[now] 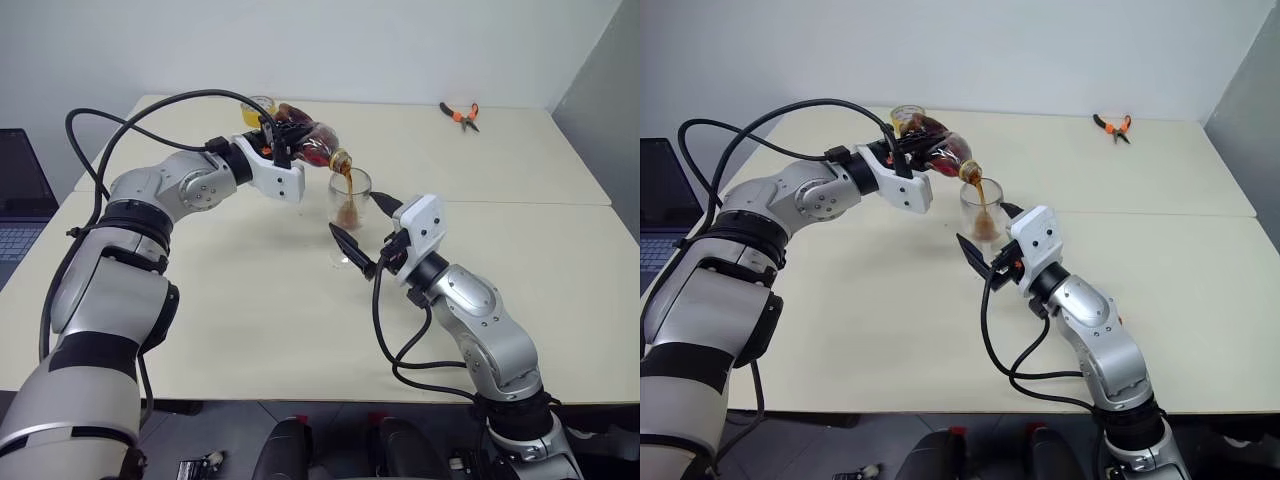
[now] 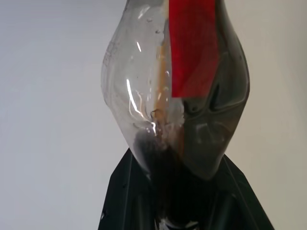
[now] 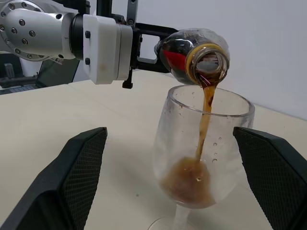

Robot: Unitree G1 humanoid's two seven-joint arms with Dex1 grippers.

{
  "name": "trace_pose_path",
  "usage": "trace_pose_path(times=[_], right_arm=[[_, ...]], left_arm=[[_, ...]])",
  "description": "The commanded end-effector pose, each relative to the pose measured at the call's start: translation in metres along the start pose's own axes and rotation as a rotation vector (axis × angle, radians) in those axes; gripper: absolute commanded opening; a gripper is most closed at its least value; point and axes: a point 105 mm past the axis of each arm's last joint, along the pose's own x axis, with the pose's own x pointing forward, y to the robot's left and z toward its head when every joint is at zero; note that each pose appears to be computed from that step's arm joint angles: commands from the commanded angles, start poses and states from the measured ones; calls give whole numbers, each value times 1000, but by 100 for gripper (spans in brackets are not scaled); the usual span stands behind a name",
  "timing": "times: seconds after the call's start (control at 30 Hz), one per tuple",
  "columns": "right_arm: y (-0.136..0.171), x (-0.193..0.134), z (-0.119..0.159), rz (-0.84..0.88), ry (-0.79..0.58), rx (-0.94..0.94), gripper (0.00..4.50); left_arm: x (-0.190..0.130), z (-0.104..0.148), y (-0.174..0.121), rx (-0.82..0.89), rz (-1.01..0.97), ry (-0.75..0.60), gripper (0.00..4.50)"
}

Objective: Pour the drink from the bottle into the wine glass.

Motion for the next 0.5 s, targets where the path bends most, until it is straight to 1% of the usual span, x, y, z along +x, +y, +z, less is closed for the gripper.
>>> trace_pose_path(times=[0.03,0.37,0.5], right_arm=[[-4,0,10,-26,-42,-11,450],[-20,-12,10,-100,-45,-27,450],[-19,-19,14,-94,-63,-16,450]], left_arm=[[0,-2,31,45,80,-1,63],[1,-3,36,59,88,0,63],[1,-2,37,62,90,-3,63]])
